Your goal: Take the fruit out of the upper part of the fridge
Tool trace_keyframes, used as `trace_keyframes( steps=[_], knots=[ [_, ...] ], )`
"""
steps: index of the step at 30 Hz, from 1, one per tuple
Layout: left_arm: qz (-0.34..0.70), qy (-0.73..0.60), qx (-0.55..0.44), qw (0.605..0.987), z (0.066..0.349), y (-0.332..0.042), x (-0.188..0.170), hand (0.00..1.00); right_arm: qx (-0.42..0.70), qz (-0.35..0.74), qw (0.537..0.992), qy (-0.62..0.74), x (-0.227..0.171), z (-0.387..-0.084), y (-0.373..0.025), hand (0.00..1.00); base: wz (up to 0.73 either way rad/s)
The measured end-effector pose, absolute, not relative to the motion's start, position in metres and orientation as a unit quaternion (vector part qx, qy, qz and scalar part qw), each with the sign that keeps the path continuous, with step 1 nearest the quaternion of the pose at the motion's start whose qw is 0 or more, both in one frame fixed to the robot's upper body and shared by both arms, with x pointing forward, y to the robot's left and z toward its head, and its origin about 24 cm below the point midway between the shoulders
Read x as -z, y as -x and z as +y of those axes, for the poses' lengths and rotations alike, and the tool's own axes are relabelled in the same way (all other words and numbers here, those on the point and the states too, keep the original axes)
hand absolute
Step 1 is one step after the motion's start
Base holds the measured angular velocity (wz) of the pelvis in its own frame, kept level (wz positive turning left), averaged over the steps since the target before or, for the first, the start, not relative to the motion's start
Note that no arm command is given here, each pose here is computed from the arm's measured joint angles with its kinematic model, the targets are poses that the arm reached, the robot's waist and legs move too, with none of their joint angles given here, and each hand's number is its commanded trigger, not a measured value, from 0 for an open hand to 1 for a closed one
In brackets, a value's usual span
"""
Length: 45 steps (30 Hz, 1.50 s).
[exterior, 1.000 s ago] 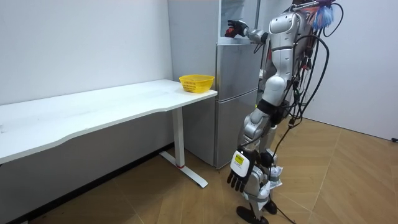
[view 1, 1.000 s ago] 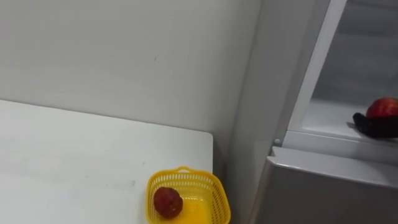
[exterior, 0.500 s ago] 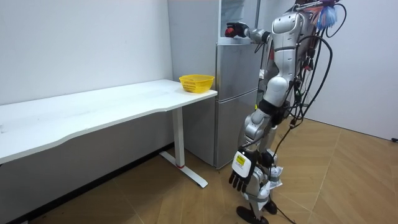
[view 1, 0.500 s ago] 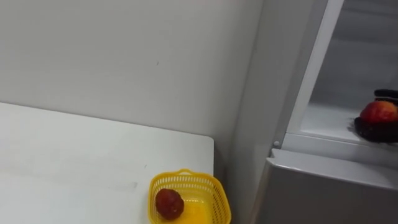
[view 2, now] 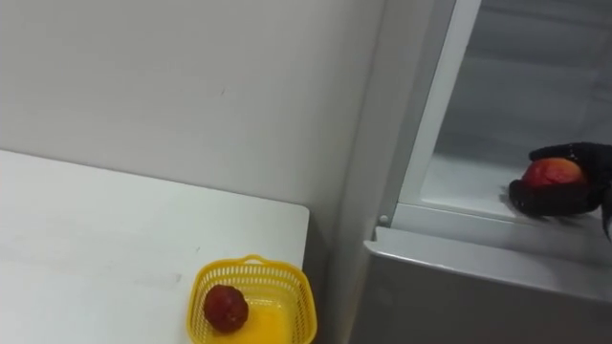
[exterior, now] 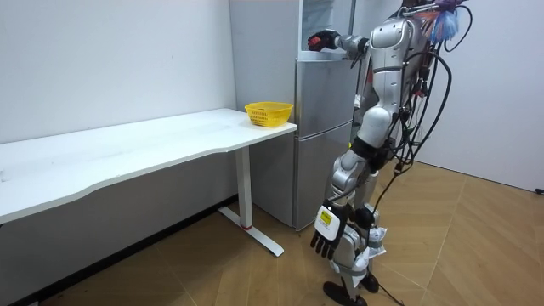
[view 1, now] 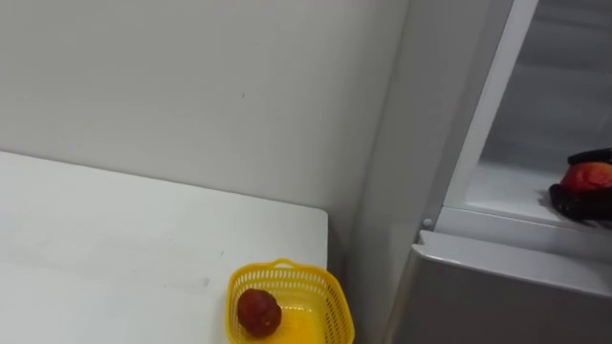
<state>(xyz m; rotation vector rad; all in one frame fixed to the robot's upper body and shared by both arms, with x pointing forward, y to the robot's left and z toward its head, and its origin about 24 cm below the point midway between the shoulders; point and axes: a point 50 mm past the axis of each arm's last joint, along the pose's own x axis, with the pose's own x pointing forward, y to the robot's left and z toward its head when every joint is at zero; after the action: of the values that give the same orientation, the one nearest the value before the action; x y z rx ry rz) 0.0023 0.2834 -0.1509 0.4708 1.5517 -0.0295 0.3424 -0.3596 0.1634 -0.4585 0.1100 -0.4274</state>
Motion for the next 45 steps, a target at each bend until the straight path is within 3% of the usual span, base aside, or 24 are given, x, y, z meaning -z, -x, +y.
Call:
trace_keyframes(
  steps=[18, 27, 37, 45],
  knots=[
    [0.682, -0.224, 0.001, 0.696, 0.282, -0.012, 0.152, 0.00, 0.230, -0.013, 0.956, 0.184, -0.169, -0.340, -0.336, 1.00, -0.04],
    [0.681, -0.236, 0.009, 0.694, 0.280, -0.013, 0.153, 0.00, 0.229, -0.086, 0.955, 0.165, -0.164, -0.291, -0.326, 1.00, 0.00],
    [0.663, -0.257, 0.016, 0.703, 0.267, -0.018, 0.157, 0.00, 0.276, -0.193, 0.904, 0.262, -0.178, -0.258, -0.307, 1.00, -0.03],
    [0.670, -0.253, 0.033, 0.697, 0.263, -0.012, 0.160, 0.00, 0.300, -0.290, 0.871, 0.259, -0.196, -0.234, -0.283, 1.00, -0.06]
  ],
)
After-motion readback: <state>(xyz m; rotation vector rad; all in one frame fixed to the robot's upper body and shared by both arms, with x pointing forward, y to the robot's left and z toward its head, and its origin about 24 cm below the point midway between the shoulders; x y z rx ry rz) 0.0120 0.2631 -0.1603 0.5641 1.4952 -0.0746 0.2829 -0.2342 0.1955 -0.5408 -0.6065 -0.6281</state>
